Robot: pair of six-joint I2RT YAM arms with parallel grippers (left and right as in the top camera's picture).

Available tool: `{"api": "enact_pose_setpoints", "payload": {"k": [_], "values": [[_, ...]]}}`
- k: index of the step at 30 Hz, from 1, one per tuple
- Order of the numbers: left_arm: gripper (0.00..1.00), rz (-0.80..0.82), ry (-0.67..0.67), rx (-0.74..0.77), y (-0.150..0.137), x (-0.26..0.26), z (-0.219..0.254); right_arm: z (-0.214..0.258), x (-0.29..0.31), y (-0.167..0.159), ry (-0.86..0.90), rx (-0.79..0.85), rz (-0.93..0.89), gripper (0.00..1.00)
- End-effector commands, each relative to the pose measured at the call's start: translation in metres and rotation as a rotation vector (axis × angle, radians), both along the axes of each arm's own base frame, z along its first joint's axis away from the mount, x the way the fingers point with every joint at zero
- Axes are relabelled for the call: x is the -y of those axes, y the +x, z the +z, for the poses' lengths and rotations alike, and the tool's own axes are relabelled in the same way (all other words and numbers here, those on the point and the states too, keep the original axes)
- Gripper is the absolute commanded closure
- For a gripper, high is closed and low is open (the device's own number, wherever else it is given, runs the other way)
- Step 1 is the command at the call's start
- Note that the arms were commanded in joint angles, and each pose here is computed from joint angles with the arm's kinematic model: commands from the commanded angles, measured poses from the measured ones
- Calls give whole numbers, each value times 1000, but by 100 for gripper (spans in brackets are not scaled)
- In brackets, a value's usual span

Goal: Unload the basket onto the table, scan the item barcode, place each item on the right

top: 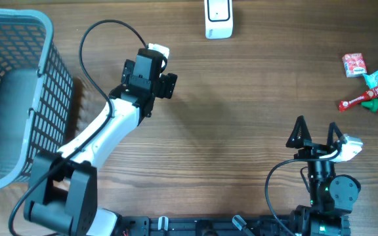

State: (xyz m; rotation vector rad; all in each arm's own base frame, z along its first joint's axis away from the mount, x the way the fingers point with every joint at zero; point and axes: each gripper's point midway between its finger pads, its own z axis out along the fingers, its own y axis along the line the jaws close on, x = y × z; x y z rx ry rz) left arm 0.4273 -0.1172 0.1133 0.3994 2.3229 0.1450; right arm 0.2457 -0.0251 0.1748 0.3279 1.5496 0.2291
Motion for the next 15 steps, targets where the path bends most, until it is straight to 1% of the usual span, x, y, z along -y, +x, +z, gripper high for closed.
{"api": "enact_pose_setpoints", "payload": {"k": [1,6,15], "values": [[0,-109,-97,48,-8,30,32,2,5,-1,-15,16,-25,0],[0,-116,-111,87,-15,29,54,2,5,-1,-15,16,-25,0],[0,-67,-98,57,-45,-4,80,2,5,-1,-14,14,-25,0]]}}
